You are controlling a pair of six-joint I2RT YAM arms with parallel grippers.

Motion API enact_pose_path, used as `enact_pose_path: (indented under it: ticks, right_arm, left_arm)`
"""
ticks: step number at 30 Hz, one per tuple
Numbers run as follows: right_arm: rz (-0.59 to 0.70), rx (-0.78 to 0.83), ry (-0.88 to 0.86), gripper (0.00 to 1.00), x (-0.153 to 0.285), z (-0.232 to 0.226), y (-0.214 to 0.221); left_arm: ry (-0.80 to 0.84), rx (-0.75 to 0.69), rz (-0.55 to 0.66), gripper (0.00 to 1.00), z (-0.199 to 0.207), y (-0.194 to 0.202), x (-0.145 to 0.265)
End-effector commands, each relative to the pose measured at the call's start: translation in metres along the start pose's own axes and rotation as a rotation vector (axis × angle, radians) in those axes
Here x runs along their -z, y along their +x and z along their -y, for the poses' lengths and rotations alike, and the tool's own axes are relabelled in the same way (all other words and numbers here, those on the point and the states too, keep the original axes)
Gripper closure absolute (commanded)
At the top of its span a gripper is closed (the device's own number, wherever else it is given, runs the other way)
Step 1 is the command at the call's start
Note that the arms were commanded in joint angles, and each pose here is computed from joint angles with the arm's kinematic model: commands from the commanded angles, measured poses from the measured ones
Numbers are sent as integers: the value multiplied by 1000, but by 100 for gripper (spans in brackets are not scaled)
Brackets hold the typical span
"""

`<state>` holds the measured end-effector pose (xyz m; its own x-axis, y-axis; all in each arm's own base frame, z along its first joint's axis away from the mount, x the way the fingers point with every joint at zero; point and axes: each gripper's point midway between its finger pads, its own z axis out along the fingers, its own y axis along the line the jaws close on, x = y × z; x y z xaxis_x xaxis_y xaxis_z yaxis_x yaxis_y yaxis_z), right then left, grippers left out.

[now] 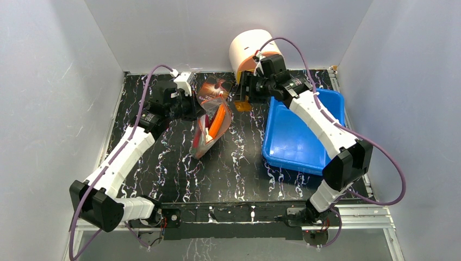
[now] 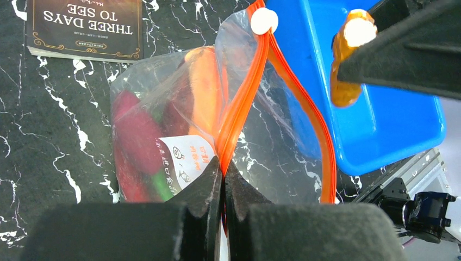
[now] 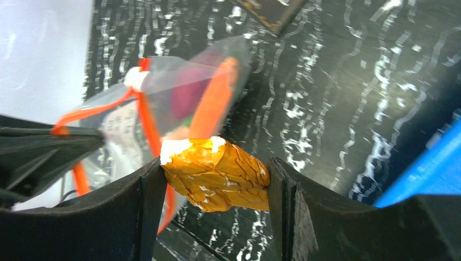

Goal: Place the food in the zip-top bag and seal the zipper
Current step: Pick up the fake vegetable from the bin, then place the fake vegetable in the zipper food storage bag.

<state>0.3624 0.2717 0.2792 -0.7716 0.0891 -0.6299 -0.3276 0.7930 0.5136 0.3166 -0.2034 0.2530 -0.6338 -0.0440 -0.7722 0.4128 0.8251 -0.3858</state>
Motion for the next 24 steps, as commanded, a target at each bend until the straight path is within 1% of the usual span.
enact_pose_path:
  ticks: [1, 4, 7, 10, 13, 15, 18, 20, 22, 24]
  right_arm:
    - [102, 70, -276, 60, 10, -80, -29]
    - [104, 93, -346, 60, 9, -102, -23]
    - [82, 104, -389, 59, 4, -110, -10]
    - [30, 107, -328, 58, -8, -96, 4]
    - [13, 131, -254, 54, -11, -82, 9]
    - [11, 140, -232, 49, -11, -76, 12]
    - [3, 140, -222, 36, -10, -73, 14]
    - [3, 141, -199, 26, -8, -71, 13]
    - [13, 146, -166, 18, -3, -67, 10]
    - [21, 140, -133, 14, 3, -64, 6]
  left_arm:
    - [68, -20, 48, 100, 17, -20, 4]
    - [73, -24, 61, 100, 19, -26, 5]
    - [77, -20, 71, 100, 20, -29, 3]
    - [92, 0, 77, 100, 24, -31, 3]
    - [97, 11, 90, 100, 27, -35, 7]
    - [98, 20, 96, 100, 27, -36, 8]
    - [105, 35, 98, 100, 28, -34, 7]
    - [110, 38, 100, 100, 28, -33, 6]
    - [105, 40, 104, 100, 27, -32, 6]
    - [98, 40, 107, 100, 25, -31, 5]
